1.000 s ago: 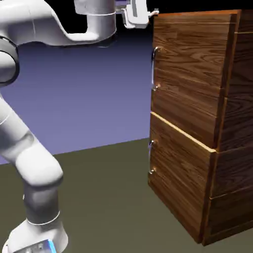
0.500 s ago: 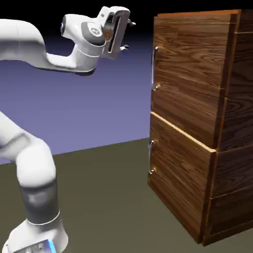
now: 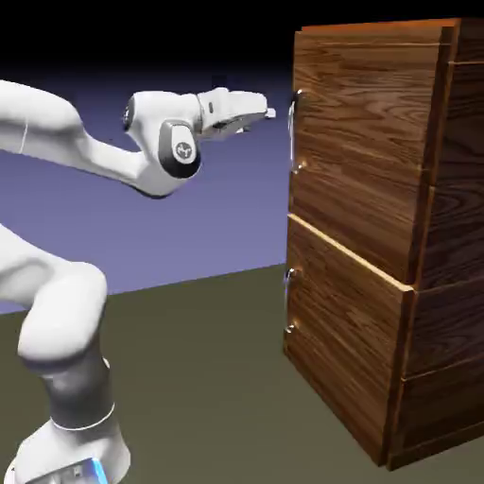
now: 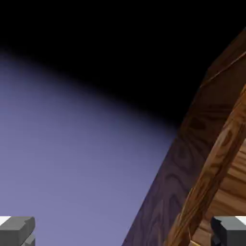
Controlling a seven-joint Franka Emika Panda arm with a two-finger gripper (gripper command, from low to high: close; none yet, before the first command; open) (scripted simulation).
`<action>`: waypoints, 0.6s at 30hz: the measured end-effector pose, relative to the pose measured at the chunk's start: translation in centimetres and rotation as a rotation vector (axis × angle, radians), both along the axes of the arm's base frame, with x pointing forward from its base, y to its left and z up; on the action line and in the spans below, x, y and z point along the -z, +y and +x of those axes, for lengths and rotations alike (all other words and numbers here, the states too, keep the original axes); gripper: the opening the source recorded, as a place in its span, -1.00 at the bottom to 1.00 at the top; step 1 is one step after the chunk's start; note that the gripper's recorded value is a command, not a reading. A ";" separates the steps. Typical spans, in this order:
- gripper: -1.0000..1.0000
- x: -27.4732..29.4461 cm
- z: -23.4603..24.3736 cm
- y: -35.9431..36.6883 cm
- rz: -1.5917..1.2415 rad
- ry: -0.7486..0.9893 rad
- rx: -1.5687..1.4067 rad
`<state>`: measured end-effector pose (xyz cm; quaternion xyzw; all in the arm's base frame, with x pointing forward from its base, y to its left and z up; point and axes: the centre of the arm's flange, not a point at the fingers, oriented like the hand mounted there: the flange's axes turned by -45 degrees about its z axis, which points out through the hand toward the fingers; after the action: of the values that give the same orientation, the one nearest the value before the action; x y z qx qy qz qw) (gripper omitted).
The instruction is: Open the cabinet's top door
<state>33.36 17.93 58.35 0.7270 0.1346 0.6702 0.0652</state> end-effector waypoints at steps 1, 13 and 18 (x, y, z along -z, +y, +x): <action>0.00 0.7 -0.1 -0.9 0.050 -0.008 0.029; -1.00 0.3 3.4 -6.0 0.282 -0.088 0.148; -1.00 0.2 1.0 -7.0 0.284 -0.078 0.076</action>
<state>34.33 10.88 58.11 0.7070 0.0080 0.7072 -0.0079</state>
